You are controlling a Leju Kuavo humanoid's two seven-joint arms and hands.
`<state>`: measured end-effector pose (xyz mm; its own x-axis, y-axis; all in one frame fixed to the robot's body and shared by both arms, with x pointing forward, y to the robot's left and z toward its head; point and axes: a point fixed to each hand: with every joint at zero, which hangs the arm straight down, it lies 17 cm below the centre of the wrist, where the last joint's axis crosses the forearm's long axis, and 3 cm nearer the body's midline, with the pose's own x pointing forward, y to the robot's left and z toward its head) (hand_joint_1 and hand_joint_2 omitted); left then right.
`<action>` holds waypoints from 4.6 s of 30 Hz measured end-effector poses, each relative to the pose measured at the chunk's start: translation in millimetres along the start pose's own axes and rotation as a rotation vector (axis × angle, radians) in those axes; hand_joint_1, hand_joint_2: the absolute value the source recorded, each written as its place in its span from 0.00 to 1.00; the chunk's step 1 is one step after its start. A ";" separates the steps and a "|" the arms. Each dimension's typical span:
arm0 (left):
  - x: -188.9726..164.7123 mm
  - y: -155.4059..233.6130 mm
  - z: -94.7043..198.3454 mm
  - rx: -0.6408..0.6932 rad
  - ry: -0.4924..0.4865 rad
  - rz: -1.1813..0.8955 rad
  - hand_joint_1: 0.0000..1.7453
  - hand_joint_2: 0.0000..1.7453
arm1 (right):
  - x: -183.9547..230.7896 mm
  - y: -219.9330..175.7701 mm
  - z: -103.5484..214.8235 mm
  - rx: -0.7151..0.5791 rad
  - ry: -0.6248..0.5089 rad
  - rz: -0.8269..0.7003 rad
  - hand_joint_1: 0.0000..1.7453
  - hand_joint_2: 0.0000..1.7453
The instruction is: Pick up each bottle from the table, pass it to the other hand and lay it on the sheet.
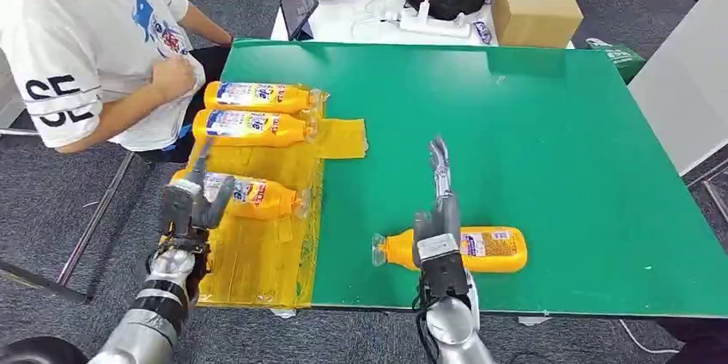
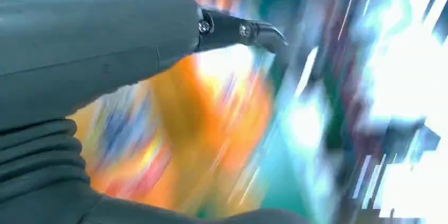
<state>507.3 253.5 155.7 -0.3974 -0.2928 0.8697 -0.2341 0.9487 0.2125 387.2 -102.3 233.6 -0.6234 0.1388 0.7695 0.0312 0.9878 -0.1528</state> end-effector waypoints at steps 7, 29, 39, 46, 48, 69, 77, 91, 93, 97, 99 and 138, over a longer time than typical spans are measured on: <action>77.6 61.2 8.0 0.318 -0.190 -0.131 0.00 1.00 | -63.0 22.6 37.0 0.298 0.196 0.204 0.00 1.00; 73.6 20.1 63.1 0.189 -0.130 -0.037 0.00 1.00 | -132.4 -95.6 117.1 0.678 0.421 0.627 0.00 1.00; 65.0 4.2 63.6 0.150 -0.098 0.006 0.00 1.00 | -161.3 -118.1 123.6 0.726 0.517 0.677 0.00 1.00; 59.0 -8.1 63.5 0.120 -0.080 0.022 0.00 1.00 | -185.0 -133.8 126.0 0.737 0.576 0.711 0.00 1.00; 58.9 -8.3 63.5 0.119 -0.080 0.022 0.00 1.00 | -185.3 -134.0 125.9 0.737 0.576 0.712 0.00 1.00; 46.5 -27.6 61.1 0.074 -0.024 0.101 0.00 1.00 | -220.1 -151.4 134.5 0.730 0.682 0.708 1.00 1.00; 46.7 -37.0 60.3 0.055 -0.016 0.127 0.00 1.00 | -219.6 -149.6 134.5 0.707 0.693 0.639 1.00 1.00; 48.5 -59.8 70.2 0.001 0.052 0.250 0.00 1.00 | -94.0 -136.3 13.4 0.125 0.188 0.603 1.00 1.00; 47.4 -63.1 71.1 -0.009 0.076 0.295 0.00 1.00 | -68.8 -141.9 7.0 0.032 0.104 0.592 1.00 1.00; 51.1 -92.4 78.0 -0.103 0.173 0.535 0.00 1.00 | 20.3 -171.3 -5.6 -0.276 -0.175 0.649 1.00 1.00; 60.3 -110.0 81.5 -0.166 0.201 0.651 0.00 1.00 | 39.0 -174.7 -3.1 -0.322 -0.226 0.664 1.00 1.00; 118.6 -173.5 110.3 -0.514 0.238 1.082 0.00 1.00 | -58.7 115.7 92.6 0.411 -0.047 0.420 1.00 1.00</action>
<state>402.9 41.0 172.9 0.0158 0.6552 0.7553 0.5161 0.6417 -0.5674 355.0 -2.7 113.3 -0.6572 0.4999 0.5641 -0.0163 0.7388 -0.6737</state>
